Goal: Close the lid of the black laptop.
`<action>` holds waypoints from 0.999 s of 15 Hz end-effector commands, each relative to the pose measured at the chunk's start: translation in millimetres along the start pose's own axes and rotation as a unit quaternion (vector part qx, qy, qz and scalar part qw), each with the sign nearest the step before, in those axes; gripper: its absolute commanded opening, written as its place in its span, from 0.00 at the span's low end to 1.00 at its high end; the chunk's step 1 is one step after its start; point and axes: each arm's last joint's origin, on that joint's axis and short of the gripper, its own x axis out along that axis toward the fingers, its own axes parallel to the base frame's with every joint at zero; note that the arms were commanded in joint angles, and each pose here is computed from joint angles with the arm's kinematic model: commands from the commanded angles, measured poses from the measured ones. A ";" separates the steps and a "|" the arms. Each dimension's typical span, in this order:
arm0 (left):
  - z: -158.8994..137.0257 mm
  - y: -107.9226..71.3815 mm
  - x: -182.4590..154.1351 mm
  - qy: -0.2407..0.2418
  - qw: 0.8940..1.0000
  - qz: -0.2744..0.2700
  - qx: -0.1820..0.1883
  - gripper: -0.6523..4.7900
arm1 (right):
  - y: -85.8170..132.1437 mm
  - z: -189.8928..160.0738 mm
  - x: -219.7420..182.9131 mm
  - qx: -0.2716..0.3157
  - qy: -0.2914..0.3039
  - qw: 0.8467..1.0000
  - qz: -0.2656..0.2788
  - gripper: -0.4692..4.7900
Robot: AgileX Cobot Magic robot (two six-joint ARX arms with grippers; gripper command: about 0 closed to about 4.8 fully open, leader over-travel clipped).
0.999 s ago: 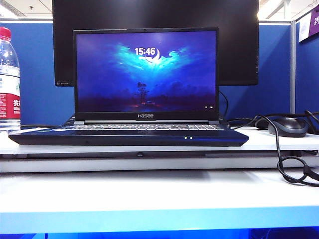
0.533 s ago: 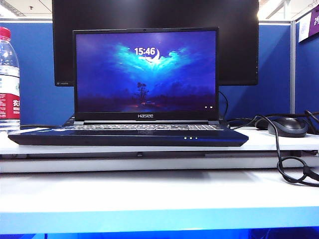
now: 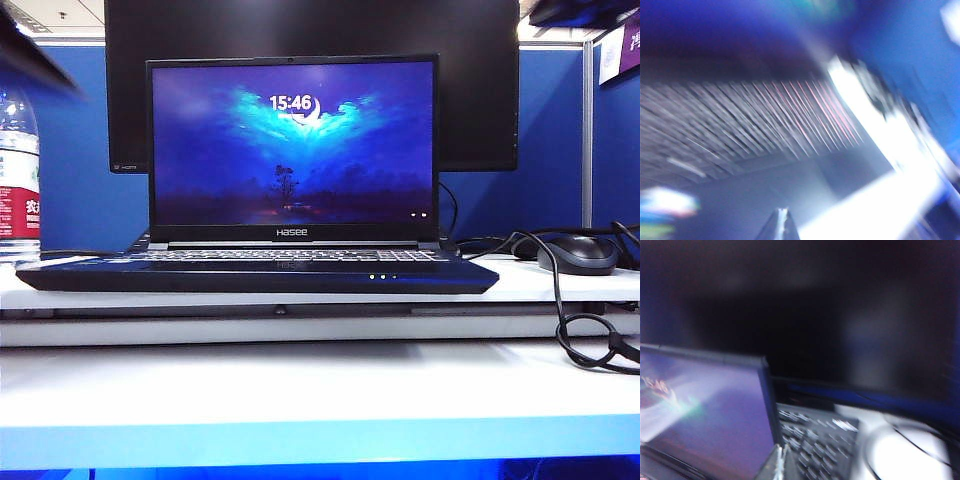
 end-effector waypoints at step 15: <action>-57.8 -5.2 105.6 0.229 0.973 -0.021 0.027 0.11 | -34.0 11.0 120.7 0.015 0.051 0.986 0.156 0.09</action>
